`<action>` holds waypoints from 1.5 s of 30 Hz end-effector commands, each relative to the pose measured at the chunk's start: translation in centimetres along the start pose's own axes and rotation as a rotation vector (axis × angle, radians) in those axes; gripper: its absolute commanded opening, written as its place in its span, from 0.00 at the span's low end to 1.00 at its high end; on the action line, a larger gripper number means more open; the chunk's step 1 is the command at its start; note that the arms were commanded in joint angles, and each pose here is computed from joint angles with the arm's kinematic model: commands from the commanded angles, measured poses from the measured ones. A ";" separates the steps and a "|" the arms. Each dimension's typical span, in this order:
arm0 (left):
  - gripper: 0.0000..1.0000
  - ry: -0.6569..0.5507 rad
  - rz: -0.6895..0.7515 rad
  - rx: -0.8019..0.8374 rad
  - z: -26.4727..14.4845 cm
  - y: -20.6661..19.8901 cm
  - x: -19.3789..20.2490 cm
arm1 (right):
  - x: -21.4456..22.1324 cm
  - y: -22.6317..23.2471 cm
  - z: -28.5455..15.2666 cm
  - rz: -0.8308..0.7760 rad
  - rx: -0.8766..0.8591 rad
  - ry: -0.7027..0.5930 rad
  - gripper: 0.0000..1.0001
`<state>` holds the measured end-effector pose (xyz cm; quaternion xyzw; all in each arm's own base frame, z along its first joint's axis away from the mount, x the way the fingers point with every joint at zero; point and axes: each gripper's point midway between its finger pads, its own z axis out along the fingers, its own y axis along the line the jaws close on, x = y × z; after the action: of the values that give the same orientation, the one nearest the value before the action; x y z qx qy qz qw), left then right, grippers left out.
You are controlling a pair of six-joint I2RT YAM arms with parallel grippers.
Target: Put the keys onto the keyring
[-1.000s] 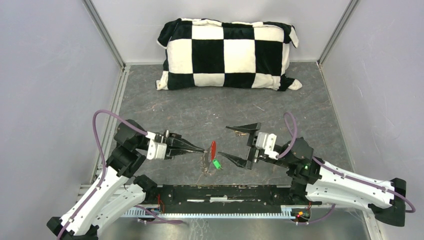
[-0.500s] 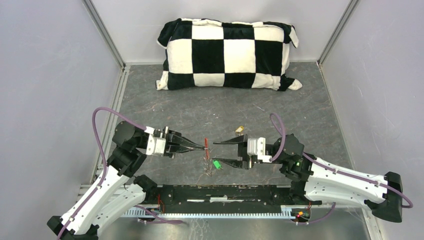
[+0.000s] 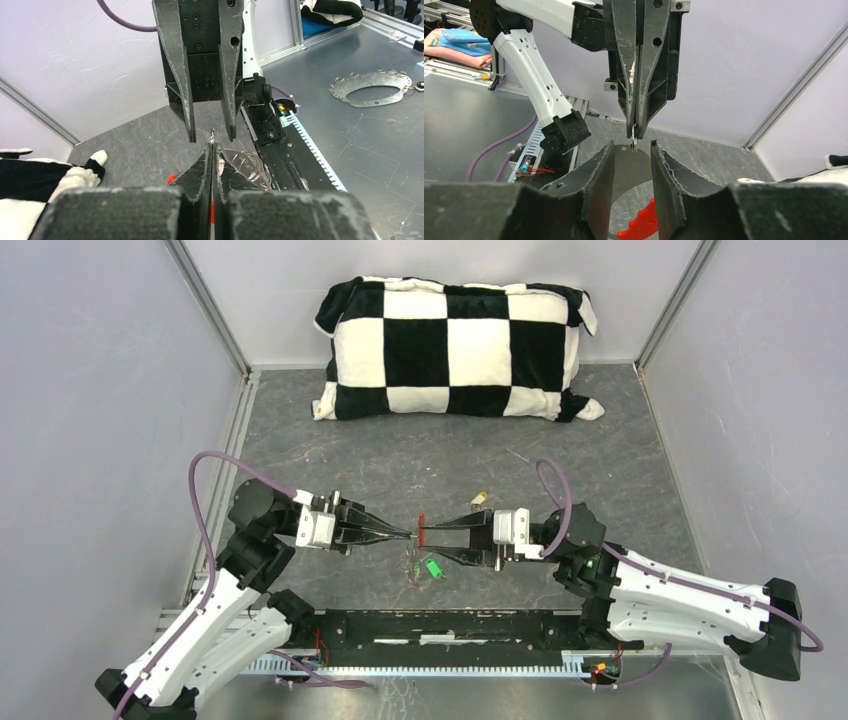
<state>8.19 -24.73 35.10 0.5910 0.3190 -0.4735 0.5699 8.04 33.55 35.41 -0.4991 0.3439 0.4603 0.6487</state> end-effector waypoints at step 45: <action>0.02 0.406 -0.117 -0.023 -1.8 2.0 8.5 | 4.8 -1.9 3.5 0.128 -0.077 0.562 0.20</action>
<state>12.42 -24.39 26.38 0.6404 0.4824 -0.3969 0.4469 12.30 36.29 28.53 -0.6197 0.5646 0.3179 0.4430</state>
